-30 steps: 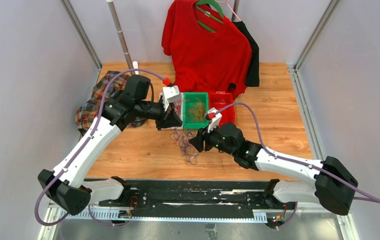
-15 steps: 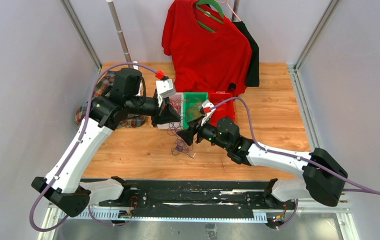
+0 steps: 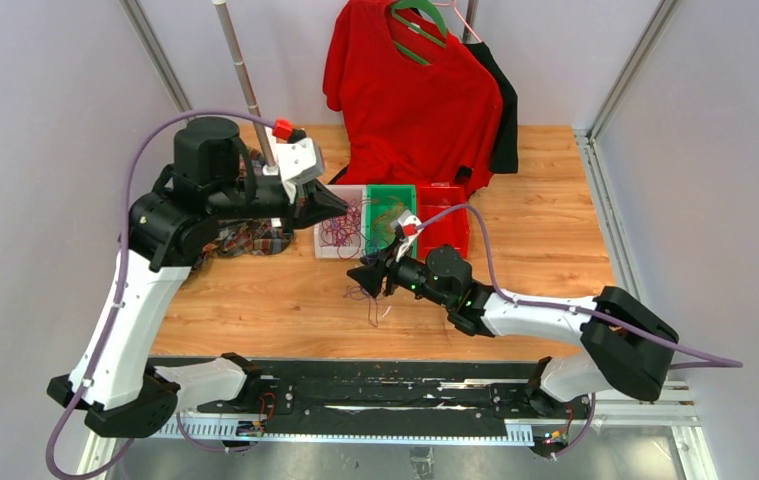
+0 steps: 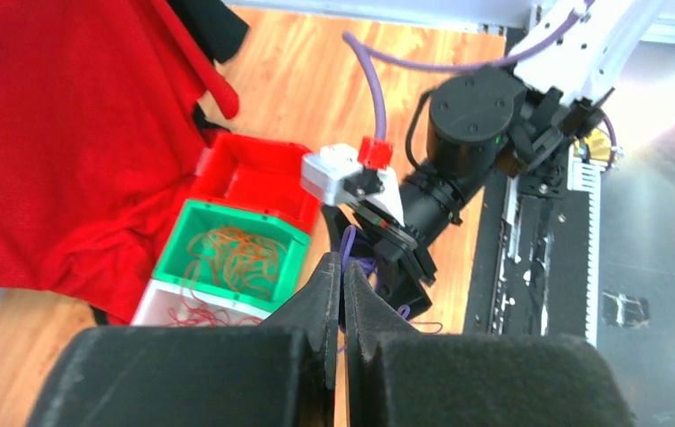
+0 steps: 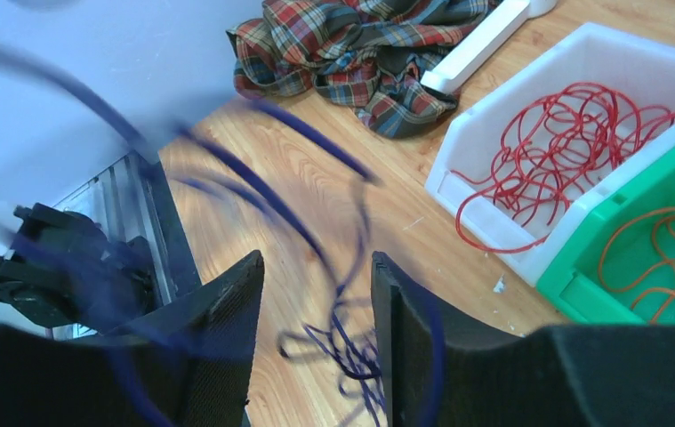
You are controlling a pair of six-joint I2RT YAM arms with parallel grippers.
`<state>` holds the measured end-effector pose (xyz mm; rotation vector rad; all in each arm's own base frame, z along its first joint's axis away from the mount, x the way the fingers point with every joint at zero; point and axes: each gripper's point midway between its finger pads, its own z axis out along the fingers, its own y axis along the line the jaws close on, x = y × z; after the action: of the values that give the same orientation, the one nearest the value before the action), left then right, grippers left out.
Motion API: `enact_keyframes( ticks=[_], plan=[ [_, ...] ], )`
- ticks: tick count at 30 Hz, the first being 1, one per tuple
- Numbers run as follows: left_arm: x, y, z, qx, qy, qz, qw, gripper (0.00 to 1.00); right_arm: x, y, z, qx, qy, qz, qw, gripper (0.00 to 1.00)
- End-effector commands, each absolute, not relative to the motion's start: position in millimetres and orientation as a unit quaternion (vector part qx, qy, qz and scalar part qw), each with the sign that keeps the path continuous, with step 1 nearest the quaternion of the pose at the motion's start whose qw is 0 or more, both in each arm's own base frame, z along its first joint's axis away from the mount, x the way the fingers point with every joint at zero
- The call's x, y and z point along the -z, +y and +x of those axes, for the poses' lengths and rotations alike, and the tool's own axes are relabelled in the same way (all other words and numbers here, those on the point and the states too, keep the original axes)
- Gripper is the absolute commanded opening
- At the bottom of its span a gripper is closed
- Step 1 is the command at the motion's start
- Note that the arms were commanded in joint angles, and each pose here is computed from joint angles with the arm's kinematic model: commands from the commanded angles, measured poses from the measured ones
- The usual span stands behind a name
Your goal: Untangle the cables
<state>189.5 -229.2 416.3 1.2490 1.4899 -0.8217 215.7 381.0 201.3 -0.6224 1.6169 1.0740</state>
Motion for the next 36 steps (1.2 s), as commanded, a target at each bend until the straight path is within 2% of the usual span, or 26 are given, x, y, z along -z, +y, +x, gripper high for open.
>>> enact_keyframes(
  ticks=[1,12,14,15,16,19,26,29,33,36],
  plan=[
    [-458.0,-216.2,181.5,0.31,0.585,0.509,0.55,0.01,-184.8,380.3,211.4,-0.463,0.669,-0.244,0.528,0.47],
    [-557.3,-197.1,164.7,0.286,0.53,0.463,0.65,0.0,-140.4,364.7,213.1,-0.447,0.692,-0.214,0.525,0.22],
    [-576.9,-189.8,163.6,0.267,0.516,0.453,0.676,0.0,-128.5,355.8,213.8,-0.431,0.705,-0.207,0.523,0.14],
    [-585.9,-185.6,164.1,0.255,0.51,0.447,0.689,0.0,-121.9,350.1,215.2,-0.42,0.713,-0.2,0.524,0.05],
    [-595.2,-181.1,165.8,0.242,0.505,0.438,0.703,0.01,-114.6,343.2,217.4,-0.406,0.724,-0.191,0.524,0.01],
    [-627.7,-162.2,171.5,0.193,0.483,0.397,0.756,0.0,-91.0,322.1,219.0,-0.363,0.754,-0.177,0.518,0.01],
    [-704.9,-115.6,164.9,0.091,0.377,0.293,0.874,0.01,-57.7,289.5,215.7,-0.304,0.789,-0.167,0.508,0.01],
    [-735.2,-95.4,159.8,0.065,0.342,0.239,0.907,0.01,-50.3,282.5,208.3,-0.301,0.797,-0.17,0.495,0.08],
    [-747.3,-93.5,152.6,0.062,0.316,0.234,0.917,0.0,-51.6,278.8,201.9,-0.297,0.8,-0.184,0.489,0.18],
    [-757.3,-90.4,146.0,0.067,0.298,0.223,0.926,0.01,-54.5,273.8,200.6,-0.285,0.804,-0.19,0.487,0.19]
  ],
)
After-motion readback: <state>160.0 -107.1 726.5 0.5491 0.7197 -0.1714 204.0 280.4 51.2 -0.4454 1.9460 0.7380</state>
